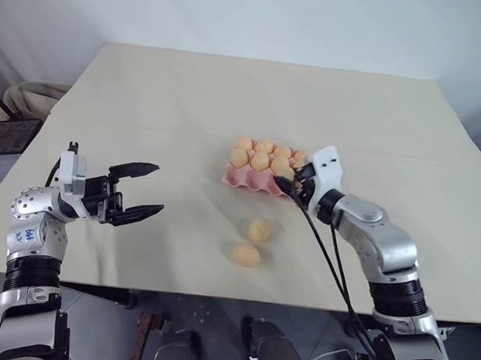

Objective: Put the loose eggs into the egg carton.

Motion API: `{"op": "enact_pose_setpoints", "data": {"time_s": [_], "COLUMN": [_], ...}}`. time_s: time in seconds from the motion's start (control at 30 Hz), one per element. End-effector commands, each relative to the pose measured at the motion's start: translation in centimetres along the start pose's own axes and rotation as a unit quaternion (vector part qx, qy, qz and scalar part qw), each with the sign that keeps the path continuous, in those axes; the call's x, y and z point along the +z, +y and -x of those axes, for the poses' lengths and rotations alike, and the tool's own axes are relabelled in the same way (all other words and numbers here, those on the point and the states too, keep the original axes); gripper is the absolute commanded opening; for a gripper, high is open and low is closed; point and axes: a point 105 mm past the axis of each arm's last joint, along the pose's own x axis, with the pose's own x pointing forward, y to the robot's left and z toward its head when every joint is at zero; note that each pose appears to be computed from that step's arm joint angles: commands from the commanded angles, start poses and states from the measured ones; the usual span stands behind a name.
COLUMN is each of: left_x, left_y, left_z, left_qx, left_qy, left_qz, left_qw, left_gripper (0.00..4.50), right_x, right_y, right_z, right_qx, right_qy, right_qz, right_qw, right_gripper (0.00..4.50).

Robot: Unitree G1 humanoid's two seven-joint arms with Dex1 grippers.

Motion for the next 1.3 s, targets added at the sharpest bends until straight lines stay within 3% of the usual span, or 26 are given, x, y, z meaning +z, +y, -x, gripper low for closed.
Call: {"op": "enact_pose_setpoints", "data": {"time_s": [0.03,0.23,0.5,0.53,0.9,1.07,1.3], "left_x": [1.0,1.0,1.0,1.0,1.0,0.9,0.4], "left_y": [-0.2,-0.5,-0.3,-0.3,0.1,0.1,0.0], "left_z": [0.3,0.6,0.5,0.5,0.6,0.5,1.0], "left_qx": [0.008,0.017,0.025,0.025,0.036,0.041,0.072], "left_qy": [-0.009,-0.009,-0.011,-0.011,-0.006,-0.008,0.009], "left_qz": [-0.024,-0.025,-0.028,-0.027,-0.025,-0.023,-0.008], "left_qw": [1.0,1.0,0.999,0.999,0.999,0.999,0.997], "left_gripper": [4.5,4.5,4.5,4.5,4.5,4.5,4.5], "right_x": [2.0,2.0,2.9,3.2,5.5,5.0,1.5], "right_y": [0.3,0.6,1.5,1.3,-1.9,-3.0,-3.1], "right_z": [-0.6,-1.4,-1.0,-0.8,5.4,9.3,15.4], "right_qx": [0.008,0.023,0.052,0.051,0.058,0.071,0.125], "right_qy": [-0.036,-0.036,-0.048,-0.051,-0.064,-0.056,0.002], "right_qz": [0.021,0.034,0.041,0.043,0.087,0.104,0.111], "right_qw": [0.999,0.999,0.997,0.996,0.992,0.99,0.986], "right_gripper": [1.64,1.64,4.33,4.47,4.47,4.47,4.47]}}
